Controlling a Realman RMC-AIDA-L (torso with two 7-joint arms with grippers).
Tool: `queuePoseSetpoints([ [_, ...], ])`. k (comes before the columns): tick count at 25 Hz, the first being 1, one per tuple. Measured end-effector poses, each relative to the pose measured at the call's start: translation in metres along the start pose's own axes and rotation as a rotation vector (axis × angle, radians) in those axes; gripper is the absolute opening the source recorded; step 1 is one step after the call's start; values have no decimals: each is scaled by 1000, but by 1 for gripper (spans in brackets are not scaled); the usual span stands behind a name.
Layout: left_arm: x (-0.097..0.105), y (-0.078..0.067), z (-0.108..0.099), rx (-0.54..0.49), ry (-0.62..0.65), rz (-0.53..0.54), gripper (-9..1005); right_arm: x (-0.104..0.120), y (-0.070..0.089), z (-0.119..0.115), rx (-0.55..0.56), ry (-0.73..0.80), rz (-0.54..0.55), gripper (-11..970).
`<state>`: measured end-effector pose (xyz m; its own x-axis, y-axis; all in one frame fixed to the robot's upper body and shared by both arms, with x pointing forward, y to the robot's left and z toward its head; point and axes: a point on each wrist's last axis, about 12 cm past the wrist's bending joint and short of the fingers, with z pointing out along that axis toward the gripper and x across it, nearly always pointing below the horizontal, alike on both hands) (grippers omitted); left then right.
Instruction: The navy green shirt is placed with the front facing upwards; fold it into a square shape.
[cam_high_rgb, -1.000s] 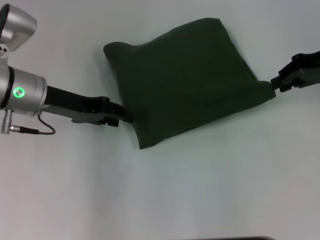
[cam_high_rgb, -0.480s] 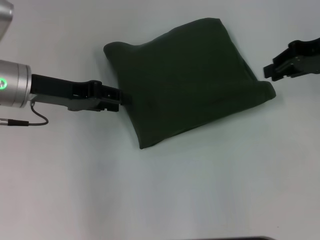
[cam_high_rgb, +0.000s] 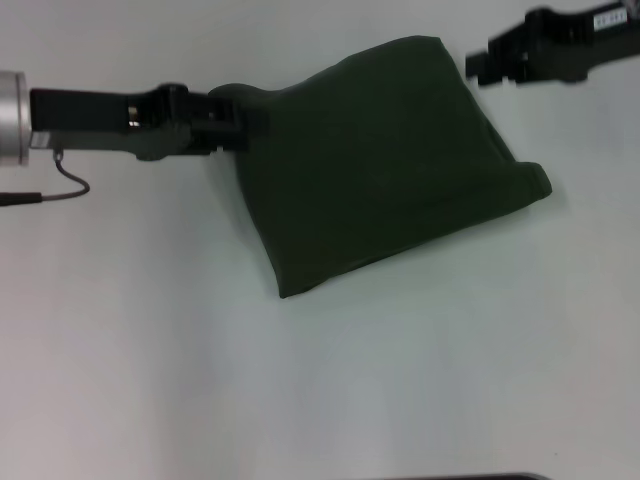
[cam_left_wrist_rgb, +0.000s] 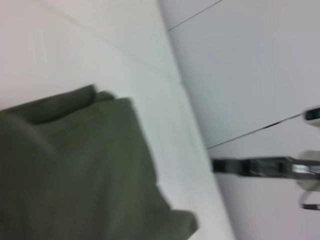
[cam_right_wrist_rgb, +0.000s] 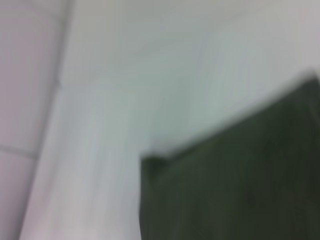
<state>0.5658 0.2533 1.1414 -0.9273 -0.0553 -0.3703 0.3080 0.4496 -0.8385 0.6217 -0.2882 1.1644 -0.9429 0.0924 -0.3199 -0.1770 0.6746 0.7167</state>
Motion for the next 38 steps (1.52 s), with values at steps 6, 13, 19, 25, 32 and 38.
queuePoseSetpoints([
  [6, -6, -10, -7, 95, -43, 18, 545, -22, -1, 0, 55, -154, -124, 243],
  [13, -8, -10, -1, 92, 0, 31, 564, -27, -3, -2, 91, -189, -237, 304],
  [19, -9, -7, 5, 71, -10, 19, 581, -35, -7, -5, 164, -204, -295, 575],
  [25, -7, -4, 2, 68, -28, -10, 669, -30, -17, 6, 203, -190, -219, 790],
  [32, -9, -6, 2, 71, -41, -6, 689, -21, -27, 37, 236, -222, -69, 833],
  [38, -11, -8, 4, 82, -62, -4, 689, -22, -25, 58, 228, -278, 19, 832],
])
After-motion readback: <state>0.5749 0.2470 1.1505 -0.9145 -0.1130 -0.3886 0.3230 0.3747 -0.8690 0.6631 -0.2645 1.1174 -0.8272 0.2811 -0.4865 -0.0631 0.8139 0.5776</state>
